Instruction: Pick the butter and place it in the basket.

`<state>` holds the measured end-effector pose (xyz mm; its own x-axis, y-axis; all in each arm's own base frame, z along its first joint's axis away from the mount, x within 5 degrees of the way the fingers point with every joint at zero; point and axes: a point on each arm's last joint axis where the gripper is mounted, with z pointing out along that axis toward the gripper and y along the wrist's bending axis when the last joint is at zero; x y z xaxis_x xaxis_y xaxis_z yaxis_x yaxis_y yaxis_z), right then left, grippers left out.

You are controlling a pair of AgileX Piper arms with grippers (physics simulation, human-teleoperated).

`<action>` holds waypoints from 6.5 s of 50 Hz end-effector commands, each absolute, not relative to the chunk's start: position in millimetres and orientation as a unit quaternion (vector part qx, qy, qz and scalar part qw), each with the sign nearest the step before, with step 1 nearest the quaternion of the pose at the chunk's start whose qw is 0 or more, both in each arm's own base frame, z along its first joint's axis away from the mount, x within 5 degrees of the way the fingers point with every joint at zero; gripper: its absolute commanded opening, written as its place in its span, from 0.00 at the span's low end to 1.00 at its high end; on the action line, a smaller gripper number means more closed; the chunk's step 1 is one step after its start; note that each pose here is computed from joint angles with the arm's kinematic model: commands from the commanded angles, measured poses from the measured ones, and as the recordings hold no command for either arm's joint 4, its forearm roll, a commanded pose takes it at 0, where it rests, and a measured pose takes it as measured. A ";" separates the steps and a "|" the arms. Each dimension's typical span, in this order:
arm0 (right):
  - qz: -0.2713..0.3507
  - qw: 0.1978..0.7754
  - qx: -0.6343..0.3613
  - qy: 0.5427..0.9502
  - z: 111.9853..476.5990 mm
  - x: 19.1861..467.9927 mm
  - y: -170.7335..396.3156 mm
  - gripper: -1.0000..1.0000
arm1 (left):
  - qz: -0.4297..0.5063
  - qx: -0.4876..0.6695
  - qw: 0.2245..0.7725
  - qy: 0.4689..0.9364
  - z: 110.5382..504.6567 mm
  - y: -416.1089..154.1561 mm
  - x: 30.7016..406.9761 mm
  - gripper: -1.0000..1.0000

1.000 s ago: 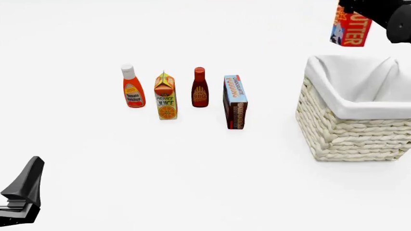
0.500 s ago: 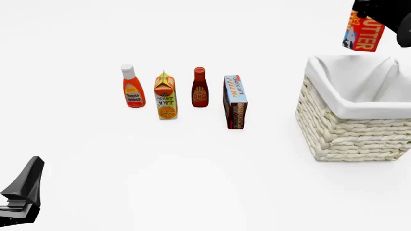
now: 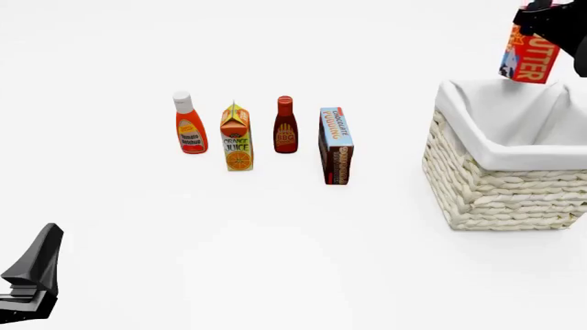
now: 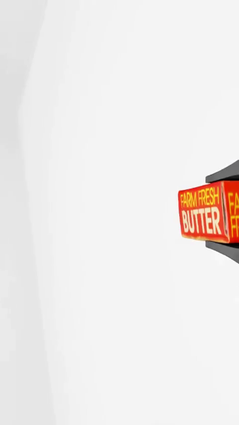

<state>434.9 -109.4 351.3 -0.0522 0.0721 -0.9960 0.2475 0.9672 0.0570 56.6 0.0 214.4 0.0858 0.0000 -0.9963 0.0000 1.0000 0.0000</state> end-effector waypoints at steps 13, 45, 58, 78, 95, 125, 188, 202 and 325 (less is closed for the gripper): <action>-0.077 0.705 0.130 0.692 365.6 410.1 -124.1 0.00 | 0.000 0.000 0.737 0.676 214.4 0.0 56.6 1.00; -0.079 0.717 0.115 0.683 371.2 387.5 -109.8 0.00 | 0.000 0.000 0.737 0.676 214.4 0.0 56.6 1.00; -0.075 0.716 0.097 0.688 368.3 381.1 -95.0 0.00 | 0.000 0.000 0.737 0.676 214.4 0.0 56.6 1.00; -0.072 0.713 0.091 0.692 361.8 372.7 -87.6 0.00 | 0.000 0.000 0.737 0.676 214.4 0.0 56.6 1.00; -0.077 0.706 0.087 0.698 354.9 371.6 -87.7 0.00 | 0.000 0.000 0.737 0.676 214.4 0.0 56.6 1.00; -0.073 0.713 0.083 0.692 359.6 367.7 -83.0 0.00 | 0.000 0.000 0.737 0.676 214.4 0.0 56.6 1.00; -0.083 0.709 0.074 0.697 334.0 347.4 -78.7 0.00 | 0.000 0.000 0.737 0.676 214.4 0.0 56.6 1.00; -0.084 0.705 0.072 0.700 328.4 348.9 -78.2 0.00 | 0.000 0.000 0.737 0.676 214.4 0.0 56.6 1.00; -0.096 0.680 0.062 0.724 299.6 345.6 -79.3 0.00 | 0.000 0.000 0.737 0.676 214.4 0.0 56.6 1.00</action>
<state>343.3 -76.8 295.1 -0.0892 -0.0476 -0.9949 0.2135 0.9747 -0.0657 56.6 0.0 214.4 0.0858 0.0000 -0.9963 0.0000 1.0000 0.0000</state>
